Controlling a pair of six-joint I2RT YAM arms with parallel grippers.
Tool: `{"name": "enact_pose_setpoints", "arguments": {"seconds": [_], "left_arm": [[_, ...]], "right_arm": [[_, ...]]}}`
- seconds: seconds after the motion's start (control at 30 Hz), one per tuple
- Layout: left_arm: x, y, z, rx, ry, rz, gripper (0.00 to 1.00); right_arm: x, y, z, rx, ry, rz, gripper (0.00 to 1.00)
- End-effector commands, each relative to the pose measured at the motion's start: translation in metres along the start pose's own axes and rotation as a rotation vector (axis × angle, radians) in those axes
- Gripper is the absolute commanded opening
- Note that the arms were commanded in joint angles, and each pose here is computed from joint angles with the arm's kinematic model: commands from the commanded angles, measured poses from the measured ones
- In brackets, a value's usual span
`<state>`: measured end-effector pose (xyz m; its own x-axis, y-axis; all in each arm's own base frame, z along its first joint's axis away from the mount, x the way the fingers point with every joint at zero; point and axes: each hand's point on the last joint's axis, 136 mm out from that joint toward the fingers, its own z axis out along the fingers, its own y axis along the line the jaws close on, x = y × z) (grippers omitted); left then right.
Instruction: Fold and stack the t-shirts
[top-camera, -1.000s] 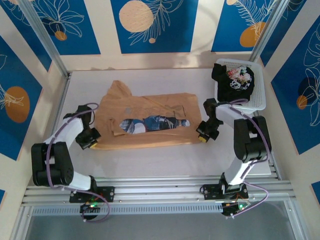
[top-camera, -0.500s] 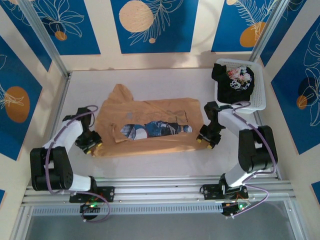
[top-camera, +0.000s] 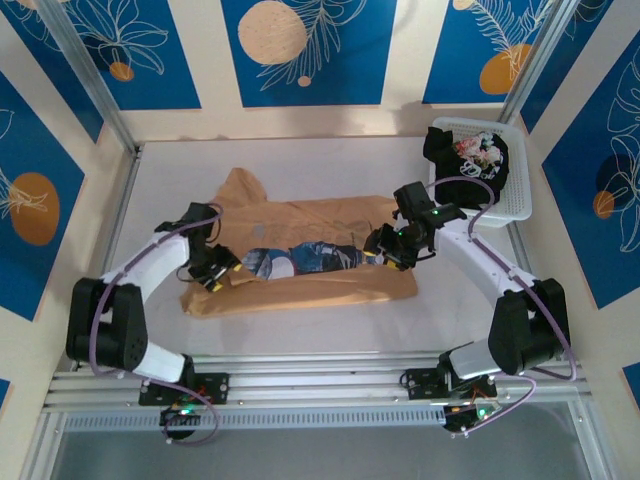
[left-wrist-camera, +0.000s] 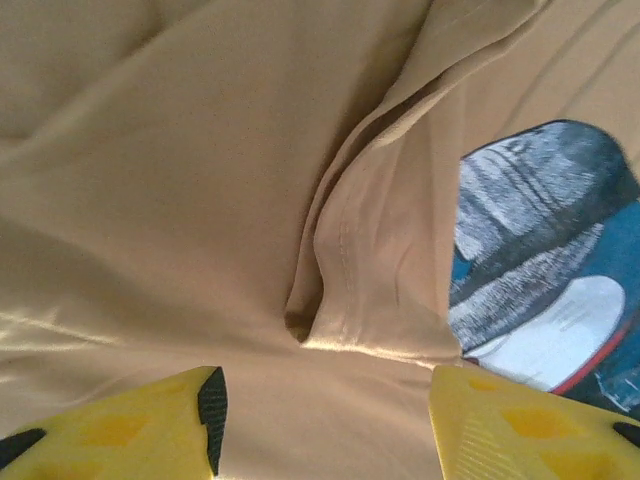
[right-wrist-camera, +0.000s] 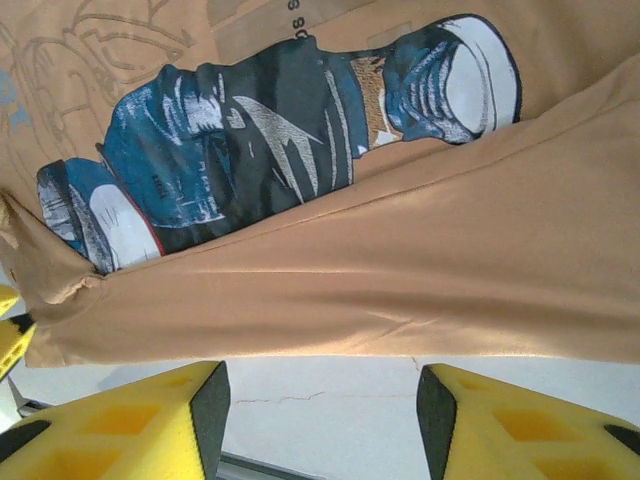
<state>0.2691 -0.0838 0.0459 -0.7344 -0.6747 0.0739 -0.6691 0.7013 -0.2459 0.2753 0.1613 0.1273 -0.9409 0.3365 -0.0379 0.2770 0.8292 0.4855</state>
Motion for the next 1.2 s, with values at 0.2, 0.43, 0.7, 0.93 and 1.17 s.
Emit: {"name": "enact_pose_setpoints", "arguments": {"seconds": [0.2, 0.43, 0.7, 0.93, 1.17], "left_arm": [[-0.003, -0.024, 0.017, 0.024, 0.007, 0.026, 0.19], [-0.007, -0.047, 0.009, -0.011, -0.013, 0.111, 0.00], [-0.012, -0.073, 0.012, -0.063, 0.001, 0.216, 0.00], [-0.009, -0.095, 0.022, -0.125, 0.036, 0.348, 0.02], [-0.014, -0.131, 0.009, 0.025, -0.061, 0.496, 0.25]], "right_arm": [[0.002, 0.009, -0.002, -0.048, 0.020, 0.004, 0.54], [-0.003, 0.007, -0.005, -0.046, 0.003, 0.029, 0.49], [-0.007, 0.003, -0.006, -0.042, 0.009, 0.056, 0.48], [-0.005, -0.002, -0.003, -0.034, 0.031, 0.069, 0.47], [-0.002, -0.004, 0.001, -0.030, 0.046, 0.078, 0.47]]}}
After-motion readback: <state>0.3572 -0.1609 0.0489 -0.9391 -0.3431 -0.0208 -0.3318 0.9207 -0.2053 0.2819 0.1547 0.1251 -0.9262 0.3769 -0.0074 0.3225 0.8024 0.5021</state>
